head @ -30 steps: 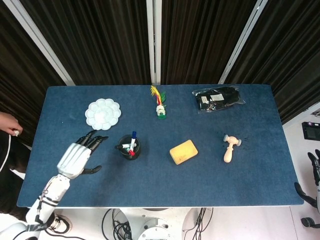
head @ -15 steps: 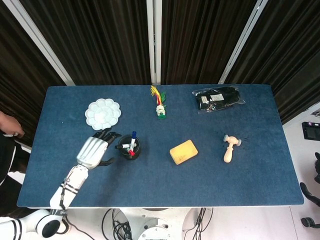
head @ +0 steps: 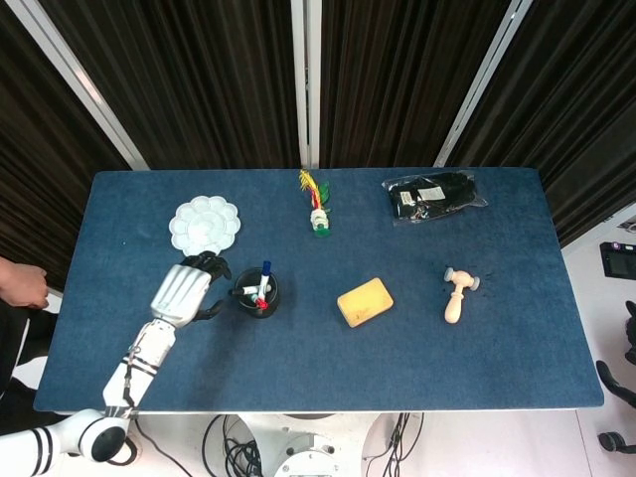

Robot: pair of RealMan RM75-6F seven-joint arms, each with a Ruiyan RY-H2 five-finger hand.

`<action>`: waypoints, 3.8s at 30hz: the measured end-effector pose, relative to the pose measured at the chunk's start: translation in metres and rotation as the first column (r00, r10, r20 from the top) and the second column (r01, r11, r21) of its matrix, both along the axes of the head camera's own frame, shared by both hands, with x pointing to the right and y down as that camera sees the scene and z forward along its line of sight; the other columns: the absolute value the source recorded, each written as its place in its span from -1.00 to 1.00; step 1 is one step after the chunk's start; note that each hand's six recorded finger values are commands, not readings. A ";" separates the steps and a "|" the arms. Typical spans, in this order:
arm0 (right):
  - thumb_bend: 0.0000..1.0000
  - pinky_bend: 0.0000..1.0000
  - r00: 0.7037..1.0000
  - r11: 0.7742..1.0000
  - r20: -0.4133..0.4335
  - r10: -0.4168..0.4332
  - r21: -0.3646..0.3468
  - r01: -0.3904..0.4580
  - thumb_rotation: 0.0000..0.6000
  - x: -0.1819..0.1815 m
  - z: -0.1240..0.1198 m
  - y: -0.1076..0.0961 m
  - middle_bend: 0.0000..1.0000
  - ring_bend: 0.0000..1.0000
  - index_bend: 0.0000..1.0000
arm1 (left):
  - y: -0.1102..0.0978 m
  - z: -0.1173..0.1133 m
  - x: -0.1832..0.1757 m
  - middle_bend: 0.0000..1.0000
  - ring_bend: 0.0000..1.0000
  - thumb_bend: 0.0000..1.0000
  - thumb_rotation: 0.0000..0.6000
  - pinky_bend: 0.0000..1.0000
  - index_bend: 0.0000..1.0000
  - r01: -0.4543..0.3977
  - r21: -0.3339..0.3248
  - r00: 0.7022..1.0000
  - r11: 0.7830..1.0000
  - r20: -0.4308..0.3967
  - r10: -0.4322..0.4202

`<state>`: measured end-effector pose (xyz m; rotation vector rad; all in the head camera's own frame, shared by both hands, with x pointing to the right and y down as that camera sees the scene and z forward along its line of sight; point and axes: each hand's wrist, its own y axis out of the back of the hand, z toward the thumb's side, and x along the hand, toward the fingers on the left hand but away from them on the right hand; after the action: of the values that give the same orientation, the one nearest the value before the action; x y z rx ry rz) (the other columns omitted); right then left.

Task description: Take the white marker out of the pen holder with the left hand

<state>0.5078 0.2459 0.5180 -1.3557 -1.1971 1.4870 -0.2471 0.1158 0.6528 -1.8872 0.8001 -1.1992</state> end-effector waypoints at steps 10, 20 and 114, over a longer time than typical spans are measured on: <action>-0.63 -1.00 1.000 1.000 -0.004 0.001 -0.012 -0.001 1.00 0.000 0.005 -0.002 -1.00 -1.00 -1.00 | -0.001 0.005 0.009 -0.46 -0.66 -0.40 1.00 -0.42 -0.13 -0.009 -0.004 1.000 1.000 -0.014 0.009; -0.63 -1.00 1.000 1.000 -0.009 0.011 -0.014 -0.011 1.00 0.003 0.005 -0.001 -1.00 -1.00 -1.00 | -0.004 0.008 0.015 -0.44 -0.65 -0.37 1.00 -0.42 -0.05 -0.012 0.002 1.000 1.000 -0.003 0.012; -0.63 -1.00 1.000 0.998 0.004 0.014 -0.061 -0.014 1.00 -0.003 0.011 0.000 -1.00 -1.00 -1.00 | 0.002 0.019 -0.067 -0.40 -0.65 -0.31 1.00 -0.54 -0.64 0.211 -0.051 0.977 0.976 -0.024 -0.213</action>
<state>0.5053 0.2456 0.5291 -1.3942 -1.1746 1.5431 -0.3145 0.1178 0.6719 -1.8983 1.0178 -1.3329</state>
